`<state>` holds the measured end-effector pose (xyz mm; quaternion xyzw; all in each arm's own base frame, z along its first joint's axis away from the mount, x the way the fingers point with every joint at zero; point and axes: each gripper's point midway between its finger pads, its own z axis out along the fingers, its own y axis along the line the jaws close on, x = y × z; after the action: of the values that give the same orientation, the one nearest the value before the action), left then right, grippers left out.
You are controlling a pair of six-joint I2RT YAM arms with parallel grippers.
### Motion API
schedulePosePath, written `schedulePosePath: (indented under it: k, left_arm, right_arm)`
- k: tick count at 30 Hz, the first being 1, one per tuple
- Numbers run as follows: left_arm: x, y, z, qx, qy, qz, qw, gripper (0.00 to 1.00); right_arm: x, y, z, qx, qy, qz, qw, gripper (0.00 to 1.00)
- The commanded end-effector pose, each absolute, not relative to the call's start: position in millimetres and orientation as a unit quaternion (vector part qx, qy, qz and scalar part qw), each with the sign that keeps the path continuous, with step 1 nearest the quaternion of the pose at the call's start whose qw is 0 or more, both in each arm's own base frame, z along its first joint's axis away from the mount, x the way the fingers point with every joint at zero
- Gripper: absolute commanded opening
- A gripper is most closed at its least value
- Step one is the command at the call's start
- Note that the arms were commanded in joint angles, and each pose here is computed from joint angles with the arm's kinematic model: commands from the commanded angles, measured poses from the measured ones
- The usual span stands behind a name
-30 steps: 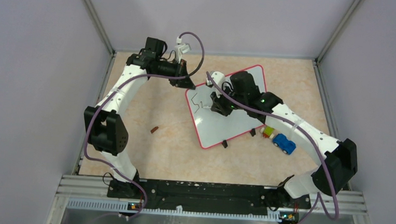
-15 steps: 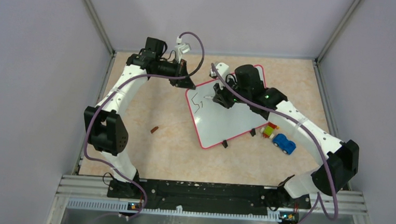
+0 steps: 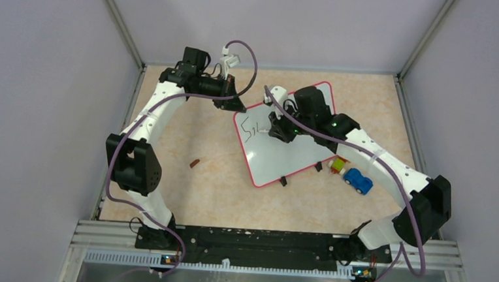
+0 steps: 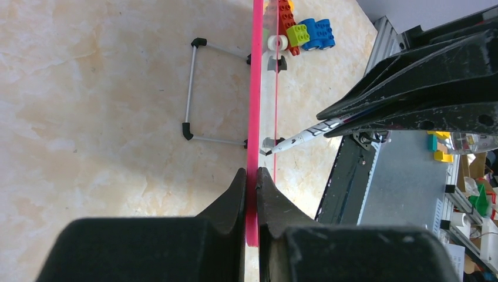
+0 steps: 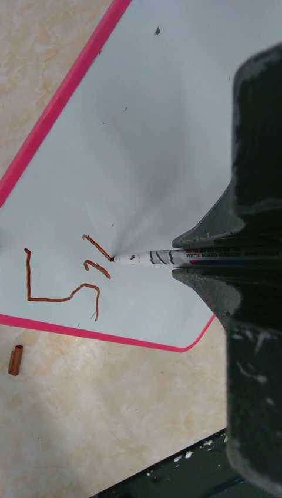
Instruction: Write a sentence on the whiteboard
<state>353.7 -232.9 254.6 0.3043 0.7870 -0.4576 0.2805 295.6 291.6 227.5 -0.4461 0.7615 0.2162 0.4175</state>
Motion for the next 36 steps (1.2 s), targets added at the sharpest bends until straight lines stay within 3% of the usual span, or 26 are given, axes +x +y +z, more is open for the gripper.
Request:
schedulePosePath:
  k: [1, 18, 36]
  left_arm:
    - [345.4, -237.5, 260.7, 0.313, 0.777, -0.469, 0.280, 0.00]
    - [345.3, -237.3, 260.7, 0.314, 0.777, -0.468, 0.280, 0.00]
    - [346.4, -237.1, 259.2, 0.313, 0.779, -0.466, 0.280, 0.00]
  right_arm:
    - [287.6, 292.3, 227.9, -0.450, 0.757, 0.218, 0.420, 0.00]
    - [320.7, 289.2, 275.8, -0.410, 0.747, 0.208, 0.481, 0.00]
    - [302.2, 276.3, 234.7, -0.427, 0.768, 0.210, 0.429, 0.00]
